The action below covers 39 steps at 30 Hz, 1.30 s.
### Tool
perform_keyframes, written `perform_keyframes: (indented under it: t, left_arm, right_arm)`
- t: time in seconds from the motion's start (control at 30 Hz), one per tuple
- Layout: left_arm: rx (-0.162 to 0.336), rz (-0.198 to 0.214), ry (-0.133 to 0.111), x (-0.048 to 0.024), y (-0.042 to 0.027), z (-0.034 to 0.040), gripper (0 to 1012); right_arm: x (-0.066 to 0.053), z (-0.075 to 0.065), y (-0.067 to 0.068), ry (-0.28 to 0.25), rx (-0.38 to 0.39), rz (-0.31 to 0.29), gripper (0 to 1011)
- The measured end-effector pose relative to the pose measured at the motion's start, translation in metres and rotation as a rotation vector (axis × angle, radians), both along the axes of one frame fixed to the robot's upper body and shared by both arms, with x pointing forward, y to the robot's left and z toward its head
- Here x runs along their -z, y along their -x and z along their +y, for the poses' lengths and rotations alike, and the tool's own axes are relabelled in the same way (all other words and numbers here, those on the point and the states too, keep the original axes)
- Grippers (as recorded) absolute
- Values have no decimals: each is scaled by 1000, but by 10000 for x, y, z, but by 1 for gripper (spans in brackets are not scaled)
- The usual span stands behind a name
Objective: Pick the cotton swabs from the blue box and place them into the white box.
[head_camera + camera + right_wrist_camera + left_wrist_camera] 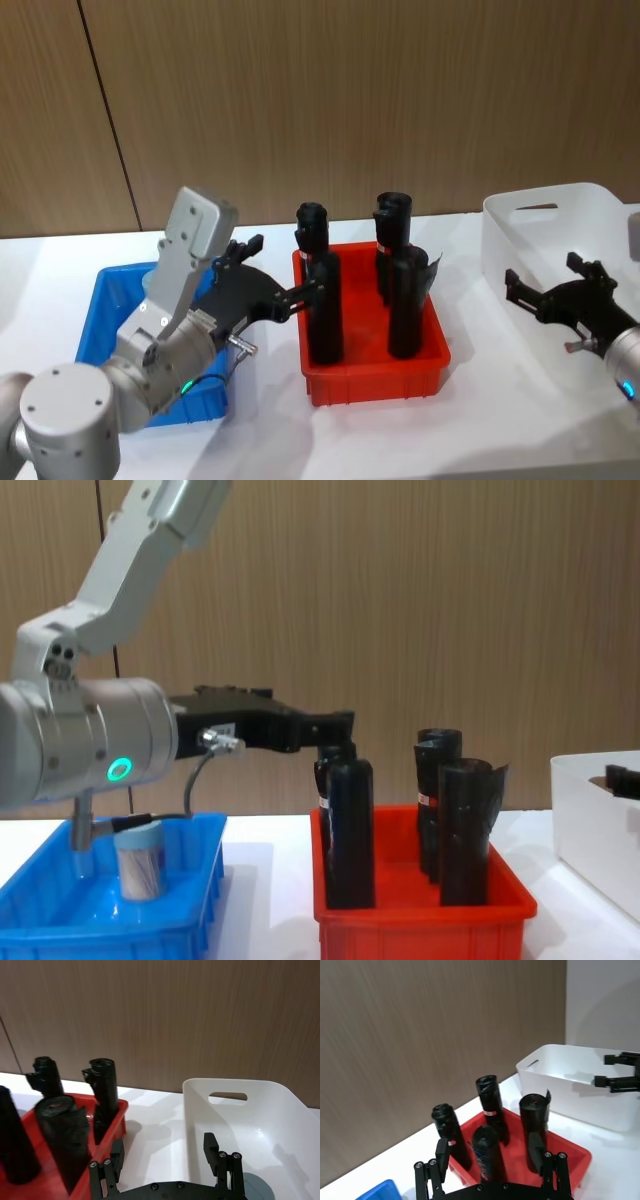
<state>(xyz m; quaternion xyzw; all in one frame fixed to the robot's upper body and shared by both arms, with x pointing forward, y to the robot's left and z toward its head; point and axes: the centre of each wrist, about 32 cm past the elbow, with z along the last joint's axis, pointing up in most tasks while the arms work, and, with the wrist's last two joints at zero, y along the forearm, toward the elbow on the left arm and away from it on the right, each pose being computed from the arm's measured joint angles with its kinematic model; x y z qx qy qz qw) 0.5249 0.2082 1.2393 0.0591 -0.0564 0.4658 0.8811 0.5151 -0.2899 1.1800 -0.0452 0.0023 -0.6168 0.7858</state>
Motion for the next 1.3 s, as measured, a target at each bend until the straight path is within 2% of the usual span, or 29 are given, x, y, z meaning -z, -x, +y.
perform_keyframes:
  t: [0.33, 0.53, 0.7, 0.87, 1.3]
  left_arm:
    - [-86, -95, -12, 206, 184, -55, 1004]
    - [-126, -143, -12, 304, 284, -85, 1004]
    - [-140, -160, -11, 341, 323, -96, 1004]
    - [-143, -165, -11, 349, 331, -99, 1004]
    - [-144, -165, -10, 347, 330, -98, 1004]
  right_arm:
    - [-14, 229, 283, -11, -46, -53, 1001]
    - [-37, 366, 472, -24, -73, -86, 1001]
    - [-61, 454, 599, -36, -89, -108, 1001]
    - [-81, 515, 692, -44, -101, -123, 1001]
    - [-87, 529, 719, -47, -103, -127, 1001]
